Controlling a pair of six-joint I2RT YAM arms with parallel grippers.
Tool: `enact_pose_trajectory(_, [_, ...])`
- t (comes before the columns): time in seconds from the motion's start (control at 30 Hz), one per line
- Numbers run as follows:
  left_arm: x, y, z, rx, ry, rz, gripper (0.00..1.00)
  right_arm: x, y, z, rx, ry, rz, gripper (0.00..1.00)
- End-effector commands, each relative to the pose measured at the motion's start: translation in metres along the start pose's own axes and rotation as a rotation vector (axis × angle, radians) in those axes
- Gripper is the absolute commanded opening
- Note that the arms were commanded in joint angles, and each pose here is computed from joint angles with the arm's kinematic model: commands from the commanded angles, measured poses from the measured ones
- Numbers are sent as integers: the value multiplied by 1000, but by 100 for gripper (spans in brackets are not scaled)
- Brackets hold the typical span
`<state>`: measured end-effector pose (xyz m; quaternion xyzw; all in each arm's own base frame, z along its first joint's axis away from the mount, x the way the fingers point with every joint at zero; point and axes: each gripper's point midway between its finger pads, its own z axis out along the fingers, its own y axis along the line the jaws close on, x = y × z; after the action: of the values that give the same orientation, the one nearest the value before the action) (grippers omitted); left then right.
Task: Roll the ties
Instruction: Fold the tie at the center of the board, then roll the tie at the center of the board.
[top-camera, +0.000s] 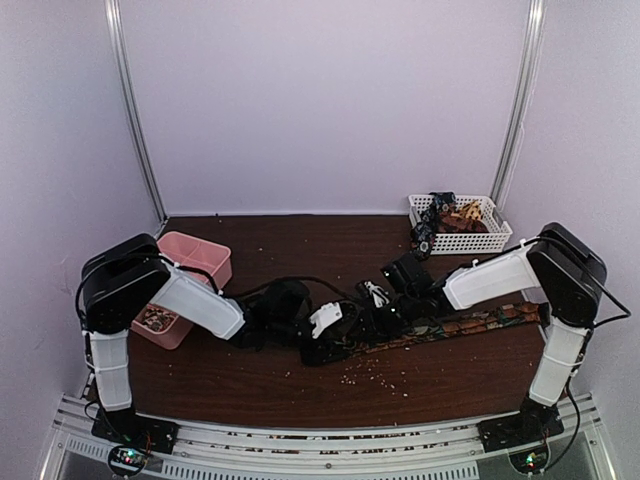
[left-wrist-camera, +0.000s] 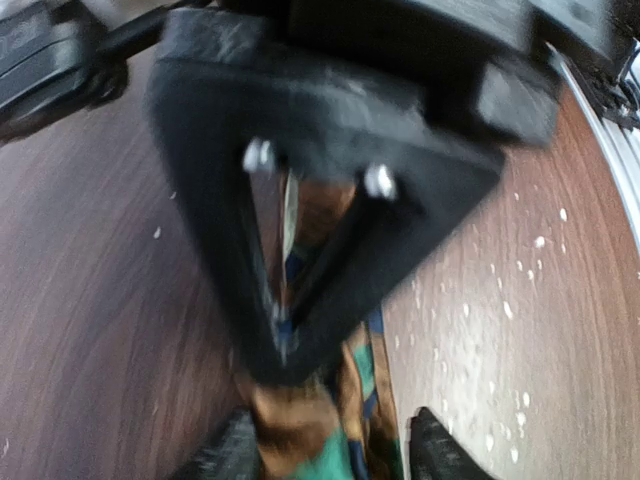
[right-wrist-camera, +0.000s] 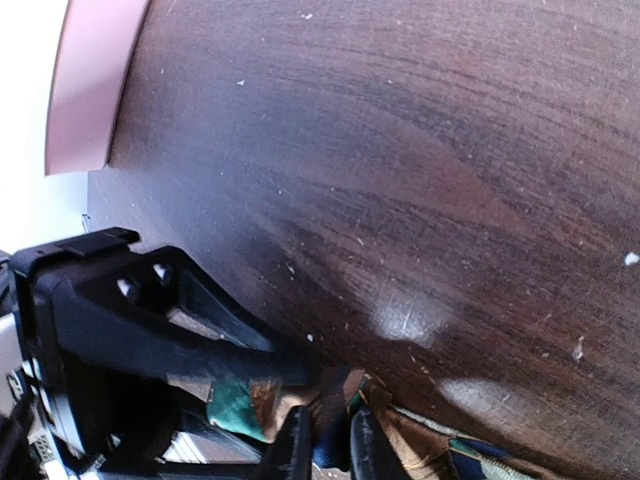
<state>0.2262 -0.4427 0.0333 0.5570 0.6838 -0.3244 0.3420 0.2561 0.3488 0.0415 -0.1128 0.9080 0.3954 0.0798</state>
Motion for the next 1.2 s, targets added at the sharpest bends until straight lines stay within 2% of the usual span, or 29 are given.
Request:
enact_pose_trajectory(0.0, [-18, 10, -28, -100, -77, -1, 60, -3, 5, -9, -6, -50, -29, 12])
enact_pose_trajectory(0.2, [-10, 11, -27, -106, -58, -60, 77, -3, 13, -12, -65, -80, -32, 10])
enact_pose_trajectory(0.43, [-17, 10, -3, -88, -70, -125, 78, -2, 19, -14, -119, -102, -26, 10])
enact_pose_trajectory(0.6, [-10, 8, 11, -54, -59, -172, 69, -2, 21, -17, -137, -123, -26, 10])
enact_pose_trajectory(0.8, [11, 1, 7, -42, -13, -139, 38, 5, 20, -22, -154, -132, -13, 11])
enact_pose_trajectory(0.87, [15, -2, 1, -42, 1, -92, 33, 6, 23, -24, -175, -130, -6, 18])
enact_pose_trajectory(0.93, [22, -4, -4, -50, 32, -43, 31, 6, 26, -24, -190, -124, 3, 33])
enact_pose_trajectory(1.0, [27, -3, -9, -72, 61, 6, 30, 5, 30, -23, -205, -112, 18, 40])
enact_pose_trajectory(1.17, [36, 1, -15, -104, 119, 65, 29, 1, 39, -17, -222, -83, 42, 42])
